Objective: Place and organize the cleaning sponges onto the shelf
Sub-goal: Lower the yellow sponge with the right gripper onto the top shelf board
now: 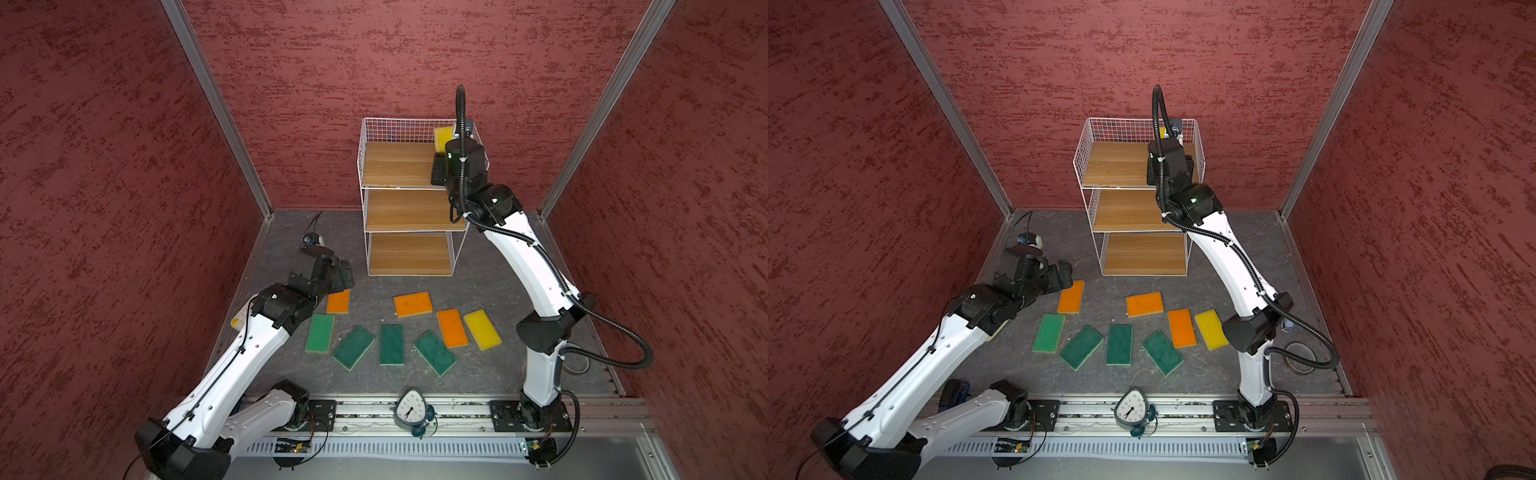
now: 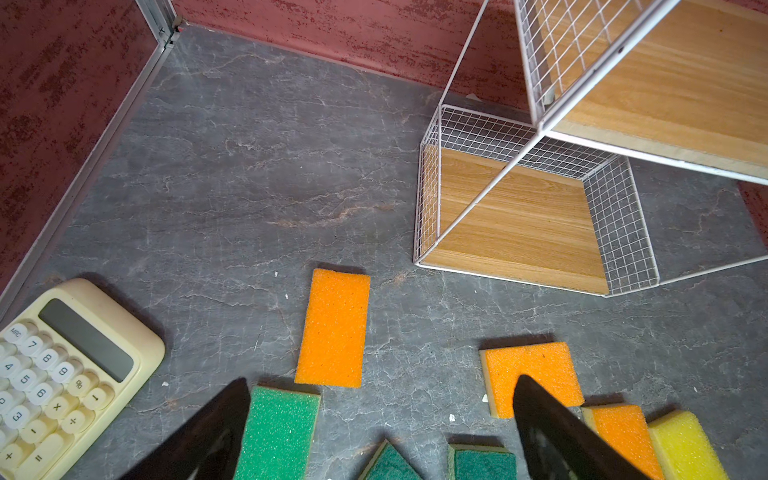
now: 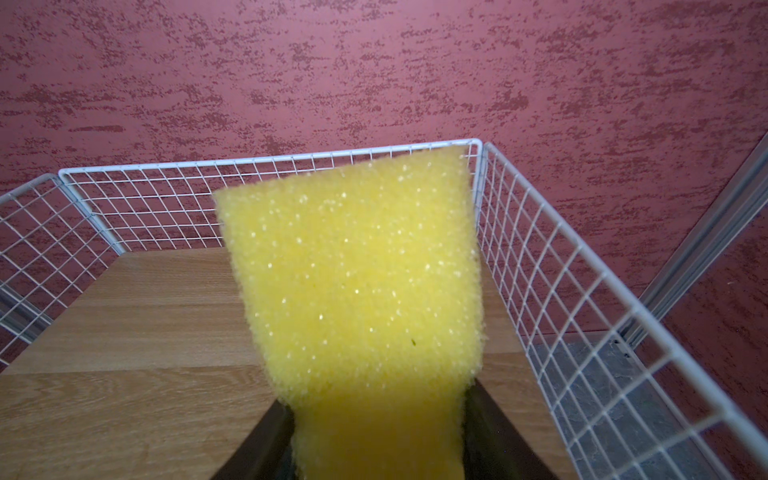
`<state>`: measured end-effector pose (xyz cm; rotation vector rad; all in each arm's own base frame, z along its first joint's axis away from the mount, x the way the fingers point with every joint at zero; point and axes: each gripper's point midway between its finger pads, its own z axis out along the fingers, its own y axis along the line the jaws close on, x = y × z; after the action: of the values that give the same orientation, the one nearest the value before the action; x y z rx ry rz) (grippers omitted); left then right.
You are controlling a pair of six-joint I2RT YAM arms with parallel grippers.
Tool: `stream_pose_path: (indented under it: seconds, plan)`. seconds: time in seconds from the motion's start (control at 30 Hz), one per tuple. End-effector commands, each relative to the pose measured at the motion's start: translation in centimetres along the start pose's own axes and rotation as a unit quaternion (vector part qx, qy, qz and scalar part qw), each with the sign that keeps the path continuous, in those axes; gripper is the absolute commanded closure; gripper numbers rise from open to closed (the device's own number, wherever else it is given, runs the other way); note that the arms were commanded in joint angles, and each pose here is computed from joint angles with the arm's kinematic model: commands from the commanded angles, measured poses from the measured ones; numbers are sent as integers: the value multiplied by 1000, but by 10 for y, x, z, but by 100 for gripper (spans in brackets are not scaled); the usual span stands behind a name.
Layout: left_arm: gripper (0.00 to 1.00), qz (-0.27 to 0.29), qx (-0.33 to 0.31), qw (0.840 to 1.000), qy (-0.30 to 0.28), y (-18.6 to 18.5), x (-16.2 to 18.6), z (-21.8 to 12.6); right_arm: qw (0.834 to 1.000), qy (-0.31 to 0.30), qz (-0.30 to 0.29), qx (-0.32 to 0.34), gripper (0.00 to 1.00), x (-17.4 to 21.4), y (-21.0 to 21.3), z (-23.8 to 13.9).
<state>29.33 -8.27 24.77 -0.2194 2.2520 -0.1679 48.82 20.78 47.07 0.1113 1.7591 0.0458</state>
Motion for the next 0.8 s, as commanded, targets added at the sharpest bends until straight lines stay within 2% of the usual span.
stream_pose_path:
  seconds: [0.0,0.17,0.4,0.77]
  plan:
    - [1,-10,9,1000,-6,-1,-2,1,1000,7,0,16,44,3,-4,-1]
    - [1,-13,12,1000,-1,-3,-1,5,1000,5,1,24,44,-1,-9,-6]
    - [1,-18,10,1000,4,-2,2,8,1000,15,-11,17,35,5,-6,-4]
    - [1,-26,12,1000,9,0,4,7,1000,17,-16,17,29,7,-6,-3]
